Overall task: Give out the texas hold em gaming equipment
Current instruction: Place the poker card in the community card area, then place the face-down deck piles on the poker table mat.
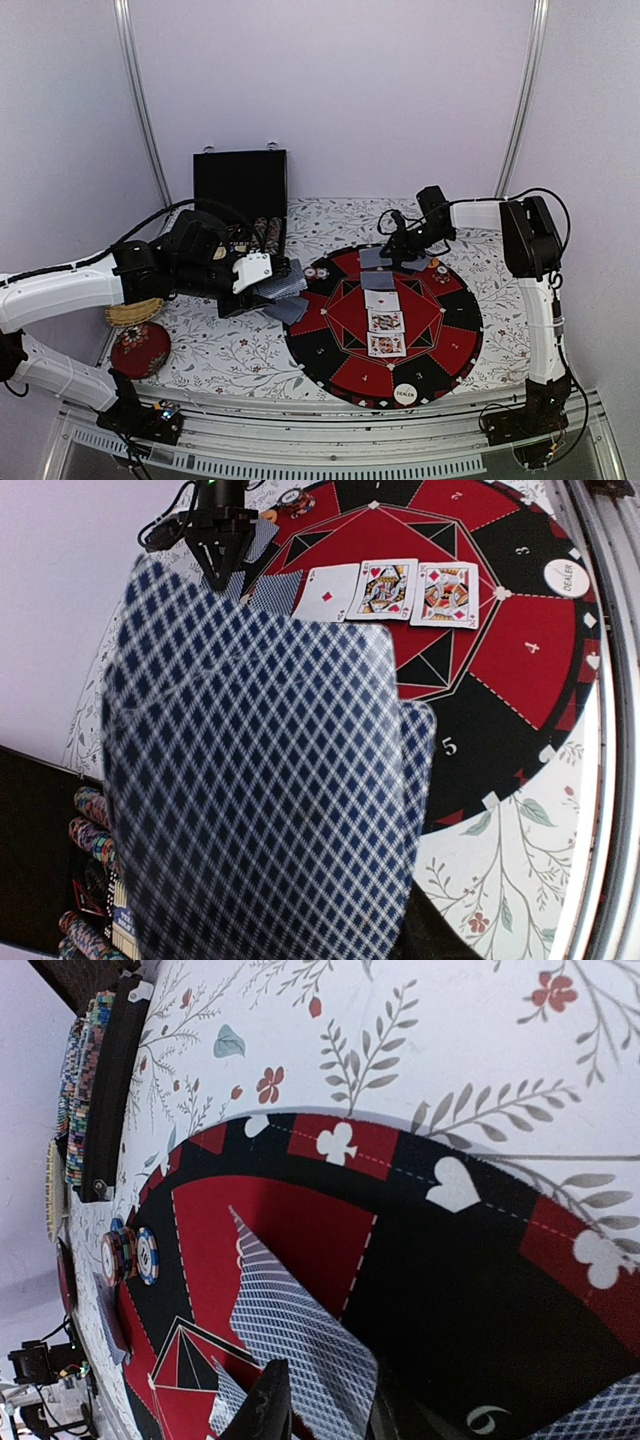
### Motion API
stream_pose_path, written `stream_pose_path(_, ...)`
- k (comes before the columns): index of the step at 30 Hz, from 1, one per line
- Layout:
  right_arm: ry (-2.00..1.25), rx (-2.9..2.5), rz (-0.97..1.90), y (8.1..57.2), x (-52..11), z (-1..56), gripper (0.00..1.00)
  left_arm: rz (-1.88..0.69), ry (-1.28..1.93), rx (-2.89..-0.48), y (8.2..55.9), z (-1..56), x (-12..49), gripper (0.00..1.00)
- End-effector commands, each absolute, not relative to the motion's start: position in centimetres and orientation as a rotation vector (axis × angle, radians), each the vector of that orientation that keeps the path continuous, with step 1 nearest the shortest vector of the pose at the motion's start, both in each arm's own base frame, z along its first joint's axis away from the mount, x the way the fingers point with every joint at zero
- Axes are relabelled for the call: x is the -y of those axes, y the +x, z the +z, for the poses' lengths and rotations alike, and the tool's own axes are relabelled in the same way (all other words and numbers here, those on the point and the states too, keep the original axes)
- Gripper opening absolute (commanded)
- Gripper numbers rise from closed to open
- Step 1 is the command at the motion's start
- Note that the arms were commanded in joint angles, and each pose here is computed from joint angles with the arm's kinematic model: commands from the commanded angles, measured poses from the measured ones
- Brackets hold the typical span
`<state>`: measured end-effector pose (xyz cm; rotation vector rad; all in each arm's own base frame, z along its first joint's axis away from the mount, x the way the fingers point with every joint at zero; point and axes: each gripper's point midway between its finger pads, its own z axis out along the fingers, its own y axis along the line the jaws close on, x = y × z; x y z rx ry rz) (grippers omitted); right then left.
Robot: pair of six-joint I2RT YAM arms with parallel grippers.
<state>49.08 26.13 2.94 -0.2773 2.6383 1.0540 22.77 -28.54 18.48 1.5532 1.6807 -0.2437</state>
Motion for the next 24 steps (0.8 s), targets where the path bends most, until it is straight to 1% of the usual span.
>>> stream_pose_path(1, -0.296, -2.609, 0.916, 50.1, -25.0, 6.0, 0.32, -0.252, 1.568, -1.649, 22.3, 18.7, 29.0, 0.44)
stream_pose_path(10, -0.339, -2.604, 0.823, 50.9, -24.9, 7.2, 0.42, -0.257, 1.570, -1.649, 22.3, 18.7, 29.1, 0.44)
stream_pose_path(15, -0.408, -2.554, 0.702, 51.3, -25.0, 10.9, 0.43, -0.264, 1.568, -1.668, 22.3, 18.3, 29.2, 0.44)
stream_pose_path(20, -0.525, -2.426, 0.620, 48.6, -25.4, 17.5, 0.44, -0.375, 1.522, -1.782, 21.3, 17.6, 30.6, 0.43)
stream_pose_path(24, -0.585, -2.371, 0.601, 45.4, -25.4, 19.8, 0.45, -0.499, 1.514, -1.884, 18.0, 14.9, 31.5, 0.43)
